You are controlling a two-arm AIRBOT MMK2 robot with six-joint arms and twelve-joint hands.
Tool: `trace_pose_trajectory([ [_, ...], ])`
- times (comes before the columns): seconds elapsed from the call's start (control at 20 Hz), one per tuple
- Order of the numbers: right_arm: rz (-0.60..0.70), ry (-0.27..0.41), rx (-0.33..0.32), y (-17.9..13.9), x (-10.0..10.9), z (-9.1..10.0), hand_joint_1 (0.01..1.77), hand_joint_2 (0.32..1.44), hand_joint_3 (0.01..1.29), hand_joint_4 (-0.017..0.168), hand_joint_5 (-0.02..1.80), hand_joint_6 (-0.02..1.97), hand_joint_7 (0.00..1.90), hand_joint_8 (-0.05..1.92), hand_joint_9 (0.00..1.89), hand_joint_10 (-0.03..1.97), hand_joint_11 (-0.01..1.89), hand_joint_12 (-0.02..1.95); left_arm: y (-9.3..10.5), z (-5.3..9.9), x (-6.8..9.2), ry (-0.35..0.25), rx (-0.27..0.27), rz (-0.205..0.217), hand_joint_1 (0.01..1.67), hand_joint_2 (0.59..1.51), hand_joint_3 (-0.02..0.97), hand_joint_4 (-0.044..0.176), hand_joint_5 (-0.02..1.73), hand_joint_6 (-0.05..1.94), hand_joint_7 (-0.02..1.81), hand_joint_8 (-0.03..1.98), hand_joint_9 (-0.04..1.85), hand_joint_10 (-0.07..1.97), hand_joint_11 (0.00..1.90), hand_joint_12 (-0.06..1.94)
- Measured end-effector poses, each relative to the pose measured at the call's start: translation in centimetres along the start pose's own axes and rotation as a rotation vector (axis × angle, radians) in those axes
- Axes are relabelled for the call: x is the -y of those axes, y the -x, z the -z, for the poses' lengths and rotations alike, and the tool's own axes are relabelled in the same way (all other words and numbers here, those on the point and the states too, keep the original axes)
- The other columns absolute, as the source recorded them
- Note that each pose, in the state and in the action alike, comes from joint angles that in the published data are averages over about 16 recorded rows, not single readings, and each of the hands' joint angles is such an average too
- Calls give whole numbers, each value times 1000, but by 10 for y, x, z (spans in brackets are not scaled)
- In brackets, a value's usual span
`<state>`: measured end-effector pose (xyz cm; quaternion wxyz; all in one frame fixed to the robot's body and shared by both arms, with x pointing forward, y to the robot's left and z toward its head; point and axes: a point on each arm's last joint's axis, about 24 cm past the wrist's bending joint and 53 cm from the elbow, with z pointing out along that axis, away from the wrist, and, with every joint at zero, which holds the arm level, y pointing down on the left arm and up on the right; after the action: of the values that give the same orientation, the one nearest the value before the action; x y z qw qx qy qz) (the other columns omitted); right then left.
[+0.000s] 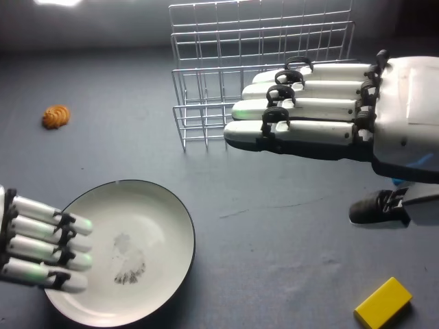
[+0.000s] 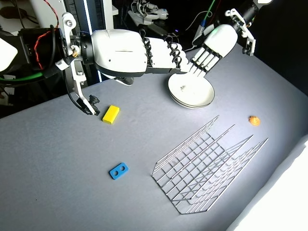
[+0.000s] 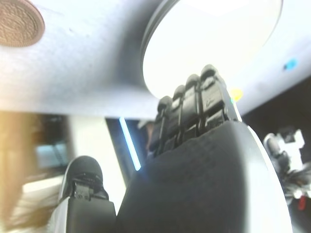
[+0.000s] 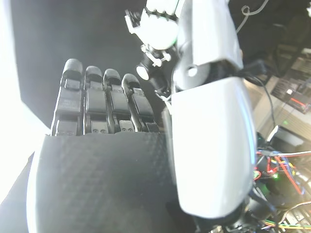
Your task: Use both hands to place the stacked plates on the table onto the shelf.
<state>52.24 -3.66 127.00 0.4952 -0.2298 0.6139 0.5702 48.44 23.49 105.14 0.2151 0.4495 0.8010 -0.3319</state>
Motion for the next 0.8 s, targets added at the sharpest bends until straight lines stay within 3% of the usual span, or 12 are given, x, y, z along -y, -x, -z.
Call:
trace_pose_trajectory([
  [0.45, 22, -3, -3, -2, 1, -6, 1395, 897, 12, 4, 21, 21, 17, 12, 19, 6, 21, 314, -14, -7, -31, 103, -17, 55, 23, 1169, 8, -1, 44, 5, 21, 8, 18, 6, 16, -14],
  [0.8, 66, -3, -16, -7, 1, -9, 1413, 892, 12, 5, 22, 21, 17, 12, 21, 6, 21, 306, -23, -14, -34, 118, -31, 85, 20, 1177, 7, -6, 45, -1, 18, 5, 18, 6, 15, -13],
])
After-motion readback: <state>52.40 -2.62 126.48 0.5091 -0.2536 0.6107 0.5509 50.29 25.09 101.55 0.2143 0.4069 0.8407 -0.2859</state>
